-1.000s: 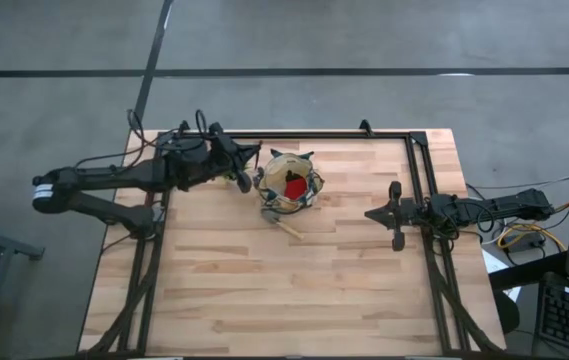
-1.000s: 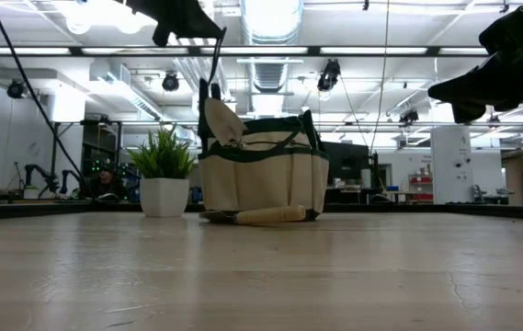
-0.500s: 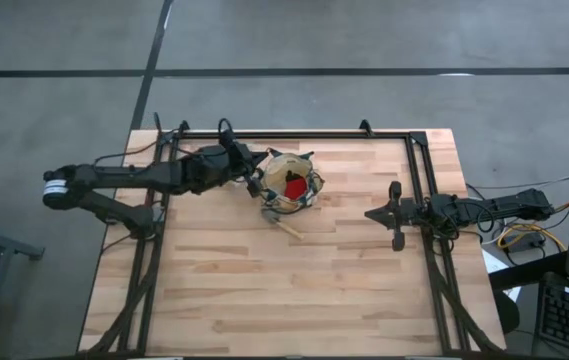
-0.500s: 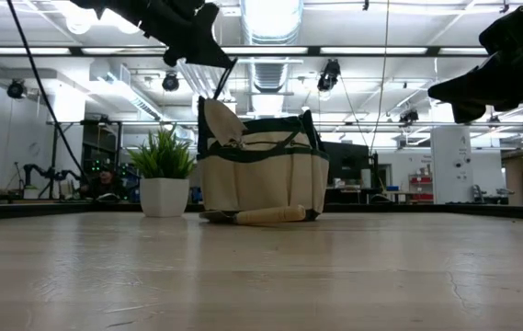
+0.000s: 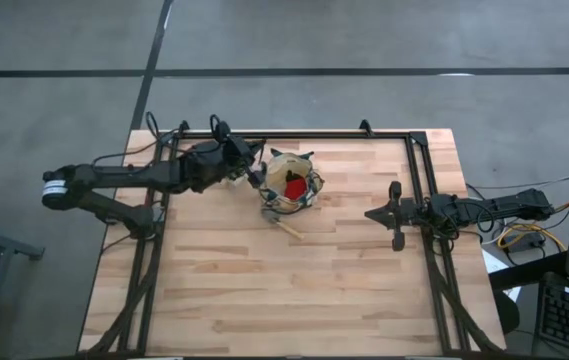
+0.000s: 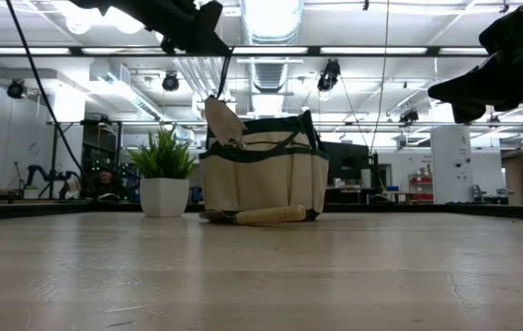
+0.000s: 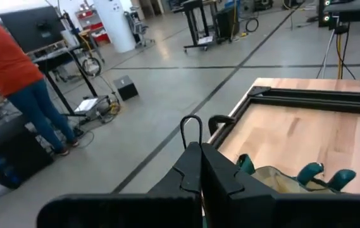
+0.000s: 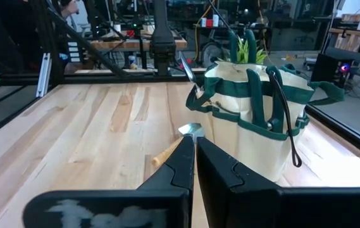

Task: Pick & Place Garden tools in Gardening bag
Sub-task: Put the green shear scissors into the white gardening bag, then put the brown trowel into the white gardening bag

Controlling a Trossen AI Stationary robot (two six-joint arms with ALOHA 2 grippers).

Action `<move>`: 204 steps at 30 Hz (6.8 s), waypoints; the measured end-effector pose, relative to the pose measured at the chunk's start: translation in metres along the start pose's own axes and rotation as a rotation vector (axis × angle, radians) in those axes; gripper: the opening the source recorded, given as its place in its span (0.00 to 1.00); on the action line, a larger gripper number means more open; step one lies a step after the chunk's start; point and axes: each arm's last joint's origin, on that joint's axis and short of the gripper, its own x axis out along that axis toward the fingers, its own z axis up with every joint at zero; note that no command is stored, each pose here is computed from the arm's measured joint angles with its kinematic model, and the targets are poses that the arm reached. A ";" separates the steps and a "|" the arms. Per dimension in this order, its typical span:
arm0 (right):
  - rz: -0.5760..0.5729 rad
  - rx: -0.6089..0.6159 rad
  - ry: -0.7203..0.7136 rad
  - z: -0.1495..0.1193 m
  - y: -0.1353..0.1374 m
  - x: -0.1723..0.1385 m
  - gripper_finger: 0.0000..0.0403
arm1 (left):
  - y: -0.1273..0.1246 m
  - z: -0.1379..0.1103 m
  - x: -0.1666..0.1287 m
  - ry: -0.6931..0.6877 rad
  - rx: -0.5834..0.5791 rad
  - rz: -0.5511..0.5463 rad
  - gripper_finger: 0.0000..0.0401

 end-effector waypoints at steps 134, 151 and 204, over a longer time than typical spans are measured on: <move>0.000 0.000 0.000 0.000 0.000 0.000 0.03 | -0.142 -0.131 -0.025 0.332 0.585 -0.568 0.01; 0.000 -0.008 0.000 0.000 0.000 0.000 0.03 | -0.117 -0.071 -0.055 0.219 0.041 -0.652 0.01; -0.197 -0.490 0.007 0.096 0.020 0.101 0.03 | -0.072 -0.019 -0.032 0.033 -0.759 -0.749 0.02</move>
